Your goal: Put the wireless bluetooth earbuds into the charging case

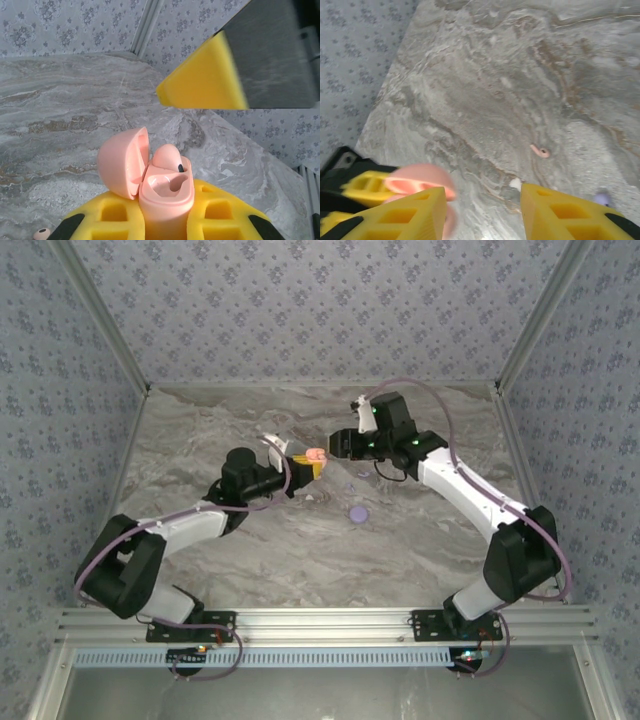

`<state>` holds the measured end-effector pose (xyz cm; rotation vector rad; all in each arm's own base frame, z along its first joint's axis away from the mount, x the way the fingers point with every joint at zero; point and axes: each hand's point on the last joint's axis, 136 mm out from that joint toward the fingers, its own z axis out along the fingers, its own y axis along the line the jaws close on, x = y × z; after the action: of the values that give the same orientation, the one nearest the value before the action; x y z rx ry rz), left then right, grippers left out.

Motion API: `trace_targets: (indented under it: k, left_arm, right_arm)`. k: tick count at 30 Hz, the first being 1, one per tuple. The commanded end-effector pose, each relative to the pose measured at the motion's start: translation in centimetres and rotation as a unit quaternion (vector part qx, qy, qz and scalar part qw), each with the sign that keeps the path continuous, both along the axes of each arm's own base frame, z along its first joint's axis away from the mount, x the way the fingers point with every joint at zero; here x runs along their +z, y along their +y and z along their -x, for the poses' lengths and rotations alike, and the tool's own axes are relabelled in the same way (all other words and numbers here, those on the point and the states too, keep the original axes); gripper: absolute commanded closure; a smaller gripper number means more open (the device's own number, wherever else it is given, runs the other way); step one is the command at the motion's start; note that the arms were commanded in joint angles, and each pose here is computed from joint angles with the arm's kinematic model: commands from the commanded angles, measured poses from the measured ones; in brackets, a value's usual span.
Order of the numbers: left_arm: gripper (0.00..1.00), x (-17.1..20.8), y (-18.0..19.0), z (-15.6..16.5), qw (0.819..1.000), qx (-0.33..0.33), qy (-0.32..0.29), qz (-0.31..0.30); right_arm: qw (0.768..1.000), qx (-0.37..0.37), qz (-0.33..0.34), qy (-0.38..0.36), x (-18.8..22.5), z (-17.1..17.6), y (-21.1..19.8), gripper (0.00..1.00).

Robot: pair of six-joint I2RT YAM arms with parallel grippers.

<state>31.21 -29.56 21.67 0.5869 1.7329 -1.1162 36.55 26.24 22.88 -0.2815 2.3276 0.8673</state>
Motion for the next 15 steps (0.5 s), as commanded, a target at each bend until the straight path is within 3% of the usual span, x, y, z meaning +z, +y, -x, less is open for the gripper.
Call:
trace_targets:
  k: [1, 8, 15]
  left_arm:
    - [0.91, 4.5, 0.1, 1.1, 0.998, -0.035, -0.04, 0.023]
    - [0.9, 8.2, 1.6, 3.2, 0.997, -0.06, -0.044, 0.029]
    - [0.89, 10.3, 3.3, 4.9, 0.997, -0.051, -0.048, 0.021]
  right_arm:
    - [0.998, -0.015, 0.044, 0.03, -1.7, -0.9, -2.4, 0.54]
    - [0.99, 0.023, 0.1, 0.101, -6.6, -2.0, -2.6, 0.55]
    - [0.976, 0.066, 0.134, 0.156, -11.9, -2.8, 0.4, 0.56]
